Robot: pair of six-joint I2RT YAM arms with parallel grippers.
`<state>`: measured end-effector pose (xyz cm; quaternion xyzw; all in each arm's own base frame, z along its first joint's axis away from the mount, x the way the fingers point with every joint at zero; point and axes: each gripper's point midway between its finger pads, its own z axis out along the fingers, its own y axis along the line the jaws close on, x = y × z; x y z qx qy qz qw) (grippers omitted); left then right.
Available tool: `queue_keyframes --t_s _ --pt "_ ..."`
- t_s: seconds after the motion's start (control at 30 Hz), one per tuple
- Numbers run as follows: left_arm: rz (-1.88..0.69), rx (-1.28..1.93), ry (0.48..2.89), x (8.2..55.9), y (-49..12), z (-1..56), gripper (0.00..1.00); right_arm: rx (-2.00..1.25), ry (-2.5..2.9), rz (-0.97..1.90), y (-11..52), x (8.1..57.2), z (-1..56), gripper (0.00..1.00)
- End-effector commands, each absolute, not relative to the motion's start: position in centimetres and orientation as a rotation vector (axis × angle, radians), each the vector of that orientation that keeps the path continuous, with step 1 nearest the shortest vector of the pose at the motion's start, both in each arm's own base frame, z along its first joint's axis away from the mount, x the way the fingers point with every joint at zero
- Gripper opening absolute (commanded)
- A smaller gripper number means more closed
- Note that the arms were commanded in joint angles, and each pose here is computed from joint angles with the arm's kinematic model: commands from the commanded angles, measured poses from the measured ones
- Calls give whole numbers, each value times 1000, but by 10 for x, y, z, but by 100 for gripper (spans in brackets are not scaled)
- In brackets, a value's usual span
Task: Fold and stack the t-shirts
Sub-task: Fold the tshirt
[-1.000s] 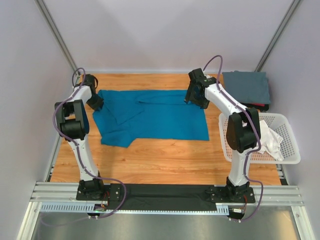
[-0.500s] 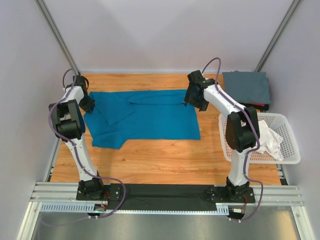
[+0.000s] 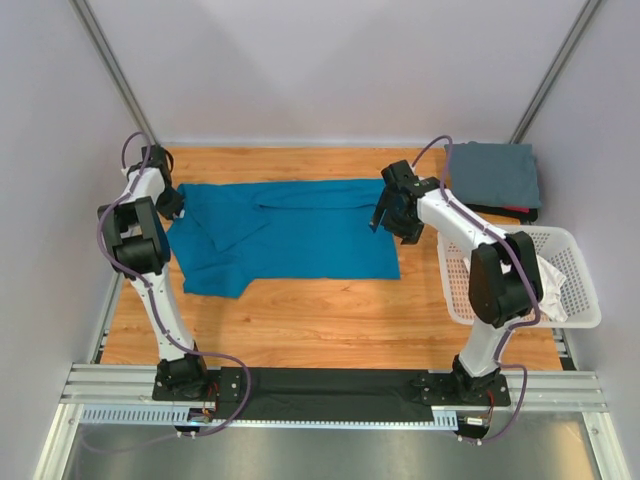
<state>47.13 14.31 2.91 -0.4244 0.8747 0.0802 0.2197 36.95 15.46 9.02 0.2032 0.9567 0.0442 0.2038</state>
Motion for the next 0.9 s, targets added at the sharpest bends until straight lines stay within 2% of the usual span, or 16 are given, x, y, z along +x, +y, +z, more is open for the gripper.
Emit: queue_keyframes --t_s 0.0,0.13,0.2,0.4,0.43,0.47,0.5,0.53,0.6,0.63,0.67,0.73,0.77,0.87 --pt "225 -1152 2422 478 149 31 29 559 2603 229 167 371 110 77" --pt "193 -1105 2376 477 146 63 31 498 2601 246 172 362 111 78" --pt "181 -1070 2305 474 146 102 32 482 2592 270 174 359 115 78" --pt "45 -1001 2167 431 118 185 43 463 2619 282 168 336 106 79" --pt "39 -1010 2201 414 109 175 50 467 2621 275 166 331 103 79" --pt "11 -987 2165 400 97 195 52 474 2624 262 161 324 99 79" --pt "-6 -989 2161 390 90 196 54 478 2623 261 159 320 97 80" --pt "-19 -1027 2198 369 79 173 56 495 2619 262 157 318 96 79" --pt "-69 -1023 2149 345 60 183 57 500 2624 269 154 307 91 79" --pt "-75 -1081 2181 324 52 159 58 500 2611 289 155 308 91 79" --pt "-96 -1081 2141 311 46 166 59 495 2601 299 156 306 93 79" --pt "-86 -1157 2173 280 41 135 59 494 2594 305 154 303 89 79" --pt "-100 -1192 2125 270 40 138 59 488 2591 303 154 302 89 79" --pt "-23 -1275 2084 242 47 116 65 471 2594 316 155 302 86 78"
